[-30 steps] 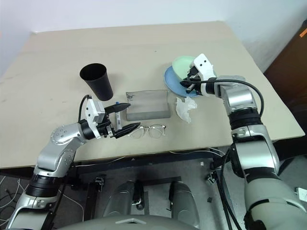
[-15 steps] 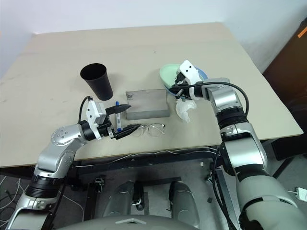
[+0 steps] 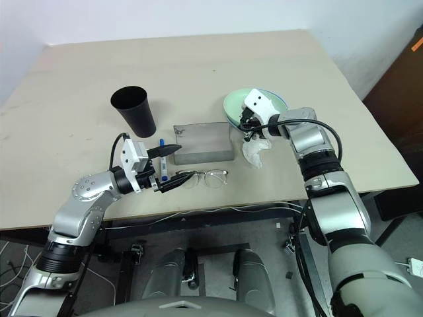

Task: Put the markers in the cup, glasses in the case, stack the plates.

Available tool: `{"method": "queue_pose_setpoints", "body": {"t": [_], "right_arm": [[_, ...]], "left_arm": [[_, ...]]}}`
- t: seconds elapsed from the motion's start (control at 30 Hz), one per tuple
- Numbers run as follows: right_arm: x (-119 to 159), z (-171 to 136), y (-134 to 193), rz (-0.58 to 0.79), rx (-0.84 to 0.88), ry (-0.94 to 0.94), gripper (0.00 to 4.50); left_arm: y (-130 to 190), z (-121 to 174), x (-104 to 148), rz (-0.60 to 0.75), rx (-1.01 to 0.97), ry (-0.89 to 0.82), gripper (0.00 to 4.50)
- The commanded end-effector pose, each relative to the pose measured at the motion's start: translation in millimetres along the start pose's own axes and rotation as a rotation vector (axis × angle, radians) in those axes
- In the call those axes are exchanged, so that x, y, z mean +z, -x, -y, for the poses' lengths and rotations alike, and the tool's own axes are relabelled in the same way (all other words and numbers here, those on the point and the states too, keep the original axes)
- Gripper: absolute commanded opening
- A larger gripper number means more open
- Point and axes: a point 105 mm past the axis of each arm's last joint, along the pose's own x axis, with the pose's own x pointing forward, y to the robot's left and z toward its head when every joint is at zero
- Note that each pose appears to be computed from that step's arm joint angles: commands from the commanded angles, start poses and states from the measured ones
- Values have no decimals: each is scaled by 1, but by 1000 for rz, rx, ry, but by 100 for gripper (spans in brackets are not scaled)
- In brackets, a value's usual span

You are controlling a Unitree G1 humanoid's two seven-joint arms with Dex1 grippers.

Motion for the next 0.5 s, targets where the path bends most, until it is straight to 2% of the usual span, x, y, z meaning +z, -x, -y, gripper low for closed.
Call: {"method": "queue_pose_setpoints", "body": {"t": [0.03, 0.2, 0.3, 0.5], "right_arm": [[8, 5, 6, 21, -19, 30, 3], [6, 7, 5, 9, -32, 19, 3], [10, 6, 5, 19, -16, 20, 68], [15, 6, 5, 36, -16, 21, 265]], "left_arm": [[-3, 3, 14, 35, -16, -45, 450], [-4, 4, 13, 37, -16, -43, 450], [-3, 4, 12, 33, -15, -44, 450], [-1, 5, 10, 32, -10, -41, 450]]}}
